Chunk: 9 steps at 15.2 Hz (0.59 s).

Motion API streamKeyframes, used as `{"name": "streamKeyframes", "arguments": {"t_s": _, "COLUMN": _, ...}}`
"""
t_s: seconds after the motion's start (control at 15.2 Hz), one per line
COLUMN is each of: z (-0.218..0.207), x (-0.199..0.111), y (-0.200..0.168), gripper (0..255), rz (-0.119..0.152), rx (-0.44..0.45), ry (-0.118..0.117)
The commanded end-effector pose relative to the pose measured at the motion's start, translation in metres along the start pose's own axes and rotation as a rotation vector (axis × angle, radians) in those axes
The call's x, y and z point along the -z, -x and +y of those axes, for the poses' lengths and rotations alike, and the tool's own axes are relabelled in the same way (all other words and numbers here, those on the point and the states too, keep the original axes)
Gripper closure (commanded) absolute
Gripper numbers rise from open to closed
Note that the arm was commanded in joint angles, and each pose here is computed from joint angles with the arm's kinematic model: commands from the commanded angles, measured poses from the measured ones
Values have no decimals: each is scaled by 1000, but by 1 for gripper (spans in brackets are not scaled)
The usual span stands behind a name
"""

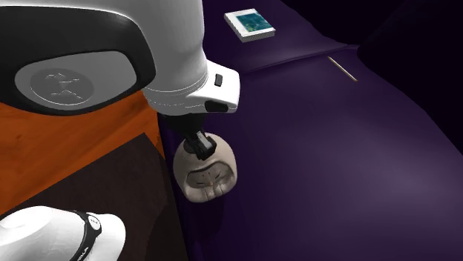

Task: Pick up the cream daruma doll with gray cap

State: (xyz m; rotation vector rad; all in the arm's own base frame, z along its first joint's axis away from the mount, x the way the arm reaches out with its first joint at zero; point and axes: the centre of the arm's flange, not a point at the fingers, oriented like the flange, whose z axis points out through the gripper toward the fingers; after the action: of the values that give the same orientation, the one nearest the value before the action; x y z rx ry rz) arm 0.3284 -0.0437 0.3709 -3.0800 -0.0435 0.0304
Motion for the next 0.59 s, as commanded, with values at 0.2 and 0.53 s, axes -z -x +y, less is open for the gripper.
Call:
{"name": "streamKeyframes", "arguments": {"t_s": 0.2, "z": -2, "x": 27, "y": 1, "gripper": 255, "rz": 1, "rx": 0, "ry": 0}}
{"name": "streamKeyframes", "arguments": {"t_s": 0.53, "z": -3, "x": 53, "y": 1, "gripper": 255, "rz": 1, "rx": 0, "ry": 0}}
